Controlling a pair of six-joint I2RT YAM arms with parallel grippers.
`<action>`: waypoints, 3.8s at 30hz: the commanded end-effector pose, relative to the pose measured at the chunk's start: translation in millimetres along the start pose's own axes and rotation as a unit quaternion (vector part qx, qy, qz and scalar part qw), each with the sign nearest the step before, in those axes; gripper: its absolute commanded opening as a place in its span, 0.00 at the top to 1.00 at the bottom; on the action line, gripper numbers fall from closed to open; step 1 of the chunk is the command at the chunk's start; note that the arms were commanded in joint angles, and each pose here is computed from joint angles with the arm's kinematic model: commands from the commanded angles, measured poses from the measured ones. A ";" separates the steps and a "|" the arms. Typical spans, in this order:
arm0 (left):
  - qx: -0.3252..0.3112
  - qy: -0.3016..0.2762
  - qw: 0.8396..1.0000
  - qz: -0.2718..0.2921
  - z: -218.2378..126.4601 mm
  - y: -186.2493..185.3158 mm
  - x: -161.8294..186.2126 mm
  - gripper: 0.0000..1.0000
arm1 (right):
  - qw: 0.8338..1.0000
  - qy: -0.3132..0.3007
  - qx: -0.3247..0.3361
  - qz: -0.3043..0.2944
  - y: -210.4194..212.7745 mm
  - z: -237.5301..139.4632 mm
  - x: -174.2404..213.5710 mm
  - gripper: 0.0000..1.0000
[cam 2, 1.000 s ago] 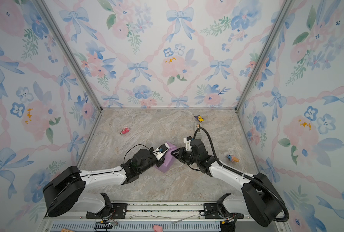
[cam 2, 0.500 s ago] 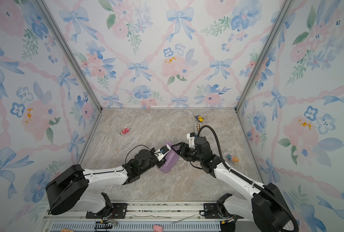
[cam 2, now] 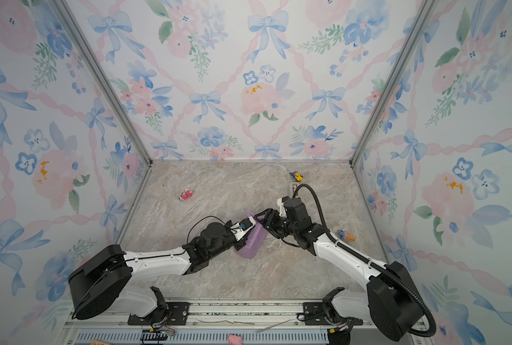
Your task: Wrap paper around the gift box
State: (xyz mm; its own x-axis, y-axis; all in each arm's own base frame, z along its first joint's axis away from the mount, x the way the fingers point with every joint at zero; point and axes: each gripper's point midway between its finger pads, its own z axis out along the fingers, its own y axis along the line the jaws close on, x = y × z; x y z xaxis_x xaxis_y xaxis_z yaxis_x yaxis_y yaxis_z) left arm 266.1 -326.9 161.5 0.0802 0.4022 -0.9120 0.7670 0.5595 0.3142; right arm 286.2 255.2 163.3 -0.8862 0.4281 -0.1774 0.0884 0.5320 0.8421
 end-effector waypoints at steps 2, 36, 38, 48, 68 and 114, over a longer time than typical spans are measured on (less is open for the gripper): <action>0.057 0.041 0.997 -0.025 0.5 -26.0 24.3 0.73 | 1.000 0.005 -0.001 0.008 3.1 1.6 -4.4 0.32; 0.092 0.088 0.990 -0.057 -2.4 -43.1 50.2 0.57 | 0.989 0.130 0.024 -0.069 14.2 -8.5 31.7 0.28; 0.092 0.089 0.990 -0.056 -1.9 -42.8 50.2 0.57 | 0.989 0.132 0.027 -0.068 15.5 -8.9 32.2 0.27; 0.088 0.091 0.991 -0.052 -1.4 -41.2 50.0 0.57 | 0.983 0.148 0.073 -0.078 6.9 -9.0 40.2 0.27; 0.096 0.089 0.991 -0.044 1.4 -45.2 46.9 0.57 | 0.967 0.171 0.153 -0.108 -13.2 -2.0 41.9 0.28; 0.001 0.168 0.870 -0.463 -38.7 0.3 79.4 0.38 | 0.972 0.183 0.119 -0.090 -34.4 14.7 46.5 0.63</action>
State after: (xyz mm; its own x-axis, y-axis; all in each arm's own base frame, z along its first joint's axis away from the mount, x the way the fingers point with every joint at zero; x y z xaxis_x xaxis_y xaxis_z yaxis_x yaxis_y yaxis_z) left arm 253.6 -274.0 128.6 -0.7172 -0.0632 -0.6940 0.4533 0.7140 -0.5335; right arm 256.8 276.9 133.8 -0.9905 0.0352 -0.1330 -0.0668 0.7220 0.6886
